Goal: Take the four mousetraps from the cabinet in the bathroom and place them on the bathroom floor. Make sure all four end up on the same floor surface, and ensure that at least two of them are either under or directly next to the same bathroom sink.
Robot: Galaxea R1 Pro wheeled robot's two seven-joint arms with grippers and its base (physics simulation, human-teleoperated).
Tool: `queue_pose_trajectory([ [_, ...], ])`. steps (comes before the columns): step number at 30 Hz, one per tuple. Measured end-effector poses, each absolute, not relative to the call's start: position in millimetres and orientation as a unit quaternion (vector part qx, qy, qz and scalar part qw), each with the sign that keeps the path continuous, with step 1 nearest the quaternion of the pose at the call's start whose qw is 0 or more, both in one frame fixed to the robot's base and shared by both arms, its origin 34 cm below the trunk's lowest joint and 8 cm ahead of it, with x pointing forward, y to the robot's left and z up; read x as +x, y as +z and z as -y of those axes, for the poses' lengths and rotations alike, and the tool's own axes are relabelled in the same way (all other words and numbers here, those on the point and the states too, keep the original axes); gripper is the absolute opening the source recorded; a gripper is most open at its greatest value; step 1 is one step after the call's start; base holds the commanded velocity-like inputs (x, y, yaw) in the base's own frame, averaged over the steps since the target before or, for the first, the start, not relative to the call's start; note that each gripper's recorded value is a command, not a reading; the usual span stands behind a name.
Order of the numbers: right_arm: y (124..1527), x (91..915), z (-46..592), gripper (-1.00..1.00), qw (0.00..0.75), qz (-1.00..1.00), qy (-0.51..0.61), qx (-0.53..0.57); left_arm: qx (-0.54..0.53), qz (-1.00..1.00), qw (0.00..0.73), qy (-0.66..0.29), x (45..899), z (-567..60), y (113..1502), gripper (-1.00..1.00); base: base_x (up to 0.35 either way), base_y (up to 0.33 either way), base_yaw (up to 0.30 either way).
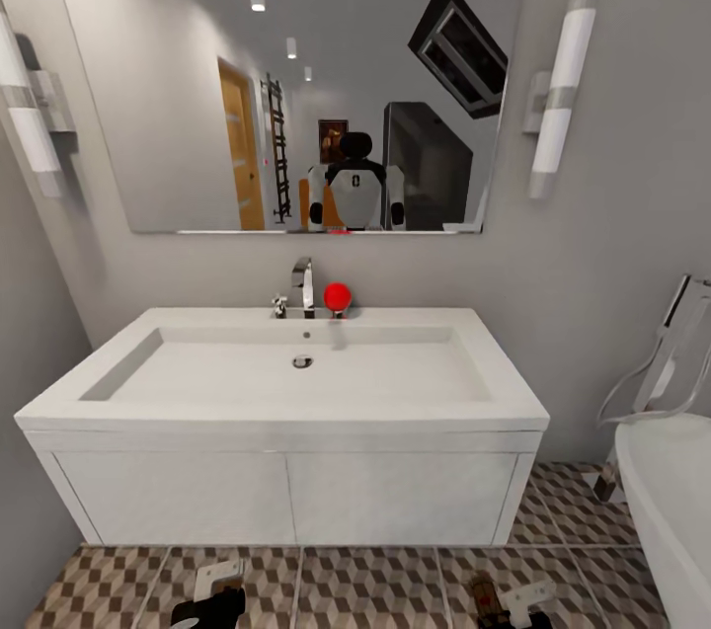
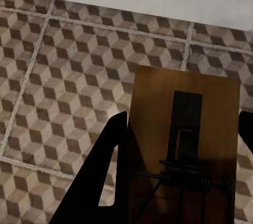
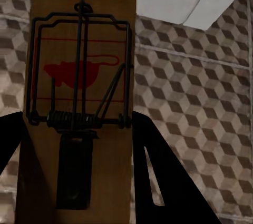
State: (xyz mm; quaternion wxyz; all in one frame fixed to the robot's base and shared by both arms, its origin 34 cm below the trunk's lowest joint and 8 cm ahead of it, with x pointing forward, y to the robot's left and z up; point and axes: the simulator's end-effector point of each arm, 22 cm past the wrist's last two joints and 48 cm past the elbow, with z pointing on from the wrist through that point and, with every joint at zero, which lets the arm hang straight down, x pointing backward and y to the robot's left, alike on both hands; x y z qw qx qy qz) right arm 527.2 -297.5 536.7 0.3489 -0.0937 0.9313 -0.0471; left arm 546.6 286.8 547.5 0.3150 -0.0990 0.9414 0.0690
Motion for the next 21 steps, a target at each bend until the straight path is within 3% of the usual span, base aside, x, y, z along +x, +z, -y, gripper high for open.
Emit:
queue_pose_trajectory([
  [9,518.4,517.3,265.0,-1.00,0.338,-0.932,0.045,-0.124,-0.099,-0.941,0.316,0.069,546.0,-286.9,532.1,-1.00,0.000,0.000,0.000],
  [21,510.4,540.6,300.4,-1.00,0.369,-0.928,-0.016,-0.041,-0.099,-0.941,0.316,0.069,544.6,-286.9,510.8,-1.00,0.000,0.000,0.000],
])
